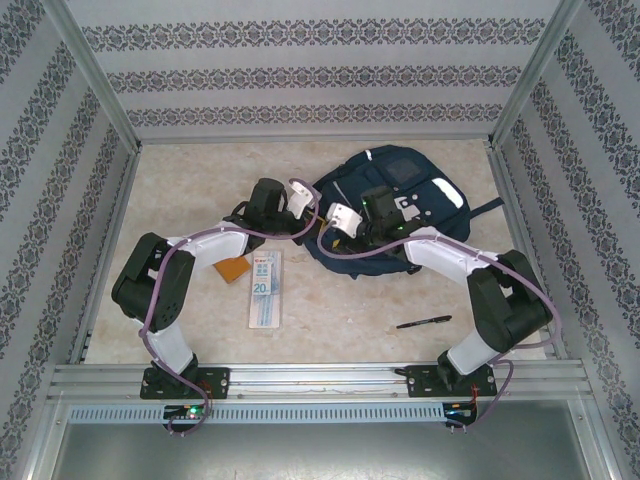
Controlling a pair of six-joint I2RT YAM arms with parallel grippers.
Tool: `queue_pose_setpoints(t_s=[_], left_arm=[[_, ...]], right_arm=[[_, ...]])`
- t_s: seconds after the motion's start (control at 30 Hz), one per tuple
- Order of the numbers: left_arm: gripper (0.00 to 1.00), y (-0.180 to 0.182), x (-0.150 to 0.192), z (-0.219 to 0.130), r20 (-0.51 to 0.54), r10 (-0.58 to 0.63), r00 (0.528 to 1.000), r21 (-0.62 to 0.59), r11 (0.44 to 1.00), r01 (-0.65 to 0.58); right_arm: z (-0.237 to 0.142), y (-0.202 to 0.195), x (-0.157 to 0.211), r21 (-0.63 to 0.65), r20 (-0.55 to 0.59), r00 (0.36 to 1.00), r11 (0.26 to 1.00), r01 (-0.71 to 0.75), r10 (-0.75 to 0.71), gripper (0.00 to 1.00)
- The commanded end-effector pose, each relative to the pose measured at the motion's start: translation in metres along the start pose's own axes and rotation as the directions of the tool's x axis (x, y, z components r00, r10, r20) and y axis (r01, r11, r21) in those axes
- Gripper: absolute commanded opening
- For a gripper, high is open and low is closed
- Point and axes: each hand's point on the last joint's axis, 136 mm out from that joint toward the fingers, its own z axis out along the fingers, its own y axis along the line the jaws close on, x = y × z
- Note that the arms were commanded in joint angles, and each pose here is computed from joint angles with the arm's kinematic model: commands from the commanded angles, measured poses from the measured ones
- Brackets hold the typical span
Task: Pack books, pencil case, and school supplies into a backpack
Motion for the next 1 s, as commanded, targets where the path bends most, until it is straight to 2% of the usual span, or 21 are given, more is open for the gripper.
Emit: queue_pose_setpoints(t_s=[0.0, 0.07, 0.1, 0.2, 0.37, 0.5, 0.6, 0.67, 0.7, 0.73, 0.77, 0.8, 0.87, 0.97], left_arm=[[0.0, 0.012, -0.012, -0.008, 0.04, 0.067, 0.997, -0.051, 0.997, -0.065], [0.0, 0.025, -0.005, -0.008, 0.015, 0.065, 0.998, -0.073, 0.995, -0.064], [0.0, 0.032, -0.002, -0.009, 0.009, 0.058, 0.998, -0.083, 0.995, -0.057], [0.0, 0.05, -0.003, -0.015, 0.017, 0.055, 0.998, -0.12, 0.991, -0.052], [0.0, 0.071, -0.003, -0.027, -0.004, 0.085, 0.996, -0.17, 0.982, -0.085], [0.0, 0.09, 0.008, -0.034, -0.049, 0.101, 0.994, -0.222, 0.969, -0.11], [0.0, 0.095, 0.004, -0.035, -0.039, 0.082, 0.996, -0.216, 0.972, -0.089], [0.0, 0.077, 0.001, -0.031, -0.026, 0.076, 0.997, -0.108, 0.991, -0.078], [0.04, 0.061, -0.001, -0.03, -0.011, 0.073, 0.997, -0.014, 0.997, -0.073], [0.18, 0.045, -0.003, -0.03, 0.004, 0.063, 0.998, 0.078, 0.995, -0.063], [0.36, 0.032, -0.005, -0.03, 0.018, 0.042, 0.999, 0.149, 0.988, -0.044], [0.43, 0.018, -0.004, -0.03, 0.023, 0.037, 0.999, 0.207, 0.977, -0.041], [0.5, 0.001, 0.001, -0.03, 0.011, 0.059, 0.998, 0.241, 0.969, -0.059], [0.54, -0.019, 0.011, -0.029, -0.026, 0.076, 0.997, 0.258, 0.964, -0.067]], right_arm=[[-0.006, -0.008, 0.013, 0.058, -0.087, 0.989, 0.99, 0.128, -0.122, 0.24], [-0.013, -0.002, 0.006, 0.026, -0.058, 0.982, 0.983, 0.184, -0.182, 0.03], [-0.018, 0.005, 0.003, -0.005, -0.036, 0.975, 0.975, 0.221, -0.221, 0.0], [-0.03, 0.017, 0.0, -0.06, -0.004, 0.949, 0.947, 0.314, -0.315, 0.0], [-0.044, 0.026, 0.007, -0.102, 0.013, 0.919, 0.914, 0.393, -0.394, 0.0], [-0.056, 0.046, 0.017, -0.128, 0.076, 0.838, 0.828, 0.546, -0.54, 0.0], [-0.062, 0.048, 0.023, -0.106, 0.08, 0.809, 0.802, 0.588, -0.582, 0.0], [-0.065, 0.048, 0.024, -0.097, 0.082, 0.813, 0.807, 0.583, -0.577, 0.0], [-0.067, 0.046, 0.022, -0.087, 0.086, 0.816, 0.812, 0.577, -0.571, 0.0], [-0.068, 0.045, 0.02, -0.081, 0.09, 0.816, 0.812, 0.578, -0.571, 0.0], [-0.069, 0.044, 0.018, -0.073, 0.094, 0.814, 0.811, 0.58, -0.574, 0.0], [-0.071, 0.042, 0.015, -0.058, 0.098, 0.812, 0.811, 0.582, -0.576, 0.0], [-0.074, 0.036, 0.008, -0.015, 0.107, 0.809, 0.812, 0.583, -0.579, 0.0], [-0.082, 0.025, -0.002, 0.055, 0.106, 0.8, 0.807, 0.588, -0.59, 0.0]])
